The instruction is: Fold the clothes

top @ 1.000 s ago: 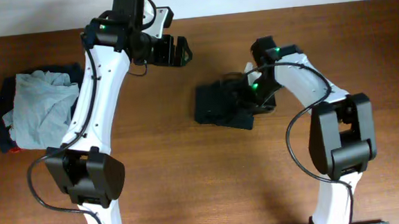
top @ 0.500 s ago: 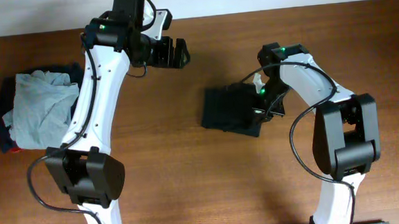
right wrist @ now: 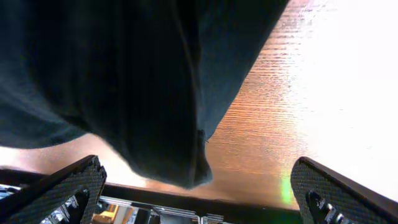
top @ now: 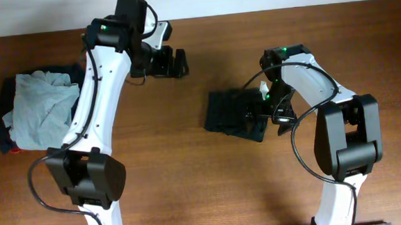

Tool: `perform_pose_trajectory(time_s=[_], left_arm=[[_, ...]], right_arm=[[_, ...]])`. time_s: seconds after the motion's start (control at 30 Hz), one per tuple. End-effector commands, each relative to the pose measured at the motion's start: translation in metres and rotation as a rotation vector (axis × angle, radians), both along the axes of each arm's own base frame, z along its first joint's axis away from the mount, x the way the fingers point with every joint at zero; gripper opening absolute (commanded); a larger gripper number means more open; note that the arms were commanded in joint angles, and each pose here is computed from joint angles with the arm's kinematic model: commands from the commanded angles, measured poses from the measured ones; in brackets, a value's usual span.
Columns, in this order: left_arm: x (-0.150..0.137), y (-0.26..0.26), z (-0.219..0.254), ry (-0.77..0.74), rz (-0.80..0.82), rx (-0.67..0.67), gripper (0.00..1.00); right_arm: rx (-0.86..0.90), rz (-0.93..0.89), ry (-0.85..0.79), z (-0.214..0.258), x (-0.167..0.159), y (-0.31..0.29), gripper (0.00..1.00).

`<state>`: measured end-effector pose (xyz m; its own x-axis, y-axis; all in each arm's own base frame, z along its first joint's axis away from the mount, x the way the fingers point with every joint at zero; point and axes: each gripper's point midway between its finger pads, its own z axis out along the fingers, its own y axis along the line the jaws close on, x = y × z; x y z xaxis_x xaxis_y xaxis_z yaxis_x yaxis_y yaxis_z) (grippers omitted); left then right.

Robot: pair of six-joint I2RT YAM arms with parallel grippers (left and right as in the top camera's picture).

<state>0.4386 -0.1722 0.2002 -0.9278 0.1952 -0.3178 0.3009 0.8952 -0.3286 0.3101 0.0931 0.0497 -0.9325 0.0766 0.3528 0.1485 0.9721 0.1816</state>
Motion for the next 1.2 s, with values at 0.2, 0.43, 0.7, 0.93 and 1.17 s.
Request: perform_pose_trajectory(time_s=[0.2, 0.43, 0.7, 0.93, 1.17], left_arm=[[-0.039, -0.062, -0.064, 0.126, -0.174, -0.214, 0.99], [-0.055, -0.063, -0.11, 0.202, -0.15, -0.242, 0.99], [-0.054, -0.075, -0.133, 0.191, -0.104, -0.259, 0.99], [-0.06, -0.105, -0.16, 0.231, -0.089, -0.244, 0.99], [-0.071, -0.124, -0.18, 0.287, -0.07, -0.238, 0.98]], right_arm=[[0.017, -0.124, -0.372, 0.096, 0.073, -0.045, 0.99], [0.068, -0.201, -0.447, 0.119, 0.083, -0.082, 0.99], [0.067, -0.19, -0.463, 0.12, 0.085, -0.088, 0.99], [0.066, -0.189, -0.463, 0.12, 0.085, -0.088, 0.99], [0.063, -0.181, -0.464, 0.119, 0.085, -0.089, 0.99]])
